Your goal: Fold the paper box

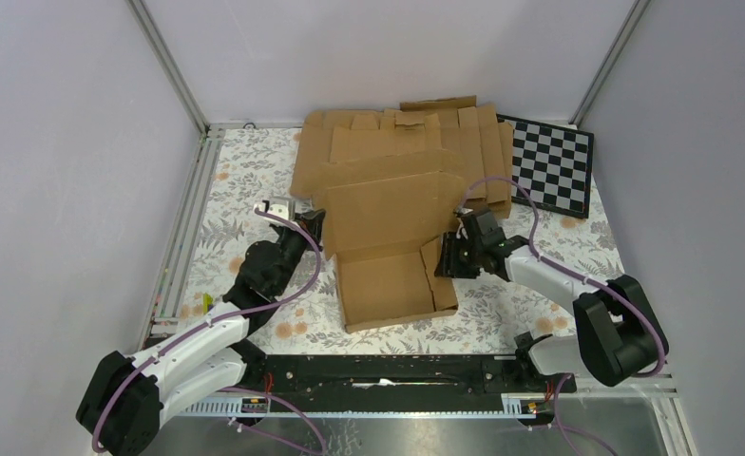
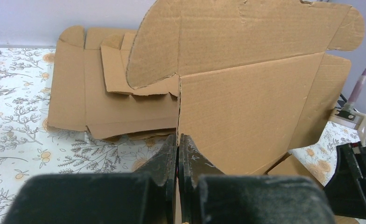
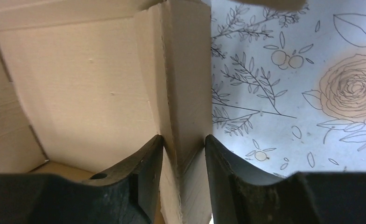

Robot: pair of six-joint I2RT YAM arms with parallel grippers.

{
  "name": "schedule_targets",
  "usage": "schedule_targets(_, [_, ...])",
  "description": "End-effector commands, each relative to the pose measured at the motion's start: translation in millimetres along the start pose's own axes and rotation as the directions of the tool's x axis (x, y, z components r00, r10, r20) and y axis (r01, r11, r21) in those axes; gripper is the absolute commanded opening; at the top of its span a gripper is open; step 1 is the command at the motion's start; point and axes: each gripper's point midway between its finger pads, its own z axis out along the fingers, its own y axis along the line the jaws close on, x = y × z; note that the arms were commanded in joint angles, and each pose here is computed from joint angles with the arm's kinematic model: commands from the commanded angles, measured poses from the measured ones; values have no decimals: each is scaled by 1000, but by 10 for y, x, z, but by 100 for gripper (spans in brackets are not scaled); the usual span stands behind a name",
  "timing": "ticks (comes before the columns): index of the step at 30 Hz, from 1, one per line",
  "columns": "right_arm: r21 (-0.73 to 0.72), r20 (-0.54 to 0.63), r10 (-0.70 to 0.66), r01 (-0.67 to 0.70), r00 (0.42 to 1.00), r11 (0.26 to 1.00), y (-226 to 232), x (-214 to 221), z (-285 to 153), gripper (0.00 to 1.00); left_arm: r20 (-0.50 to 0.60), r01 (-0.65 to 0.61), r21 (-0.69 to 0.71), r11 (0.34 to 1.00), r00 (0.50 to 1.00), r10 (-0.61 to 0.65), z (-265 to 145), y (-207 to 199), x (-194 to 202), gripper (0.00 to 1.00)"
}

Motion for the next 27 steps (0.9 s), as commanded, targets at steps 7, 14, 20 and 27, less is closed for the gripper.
schedule_targets(7, [305,97,-106,72,990,949,-446,-170,-18,0,74,11,84,996,997,-17,8,-194,-229,0])
schedule_targets(14, [312,219,-114,41,969,949,-346,-318,-111,0,40,111,92,989,992,-115,2,-284,-241,0])
schedule_targets(20, [283,333,-94,-4,938,959,-109,-380,-133,1,6,236,99,967,971,-238,12,-366,-194,0])
schedule_targets(27, [261,399,-34,-78,916,962,140,-373,-31,0,20,277,39,960,961,-277,120,-373,-143,0])
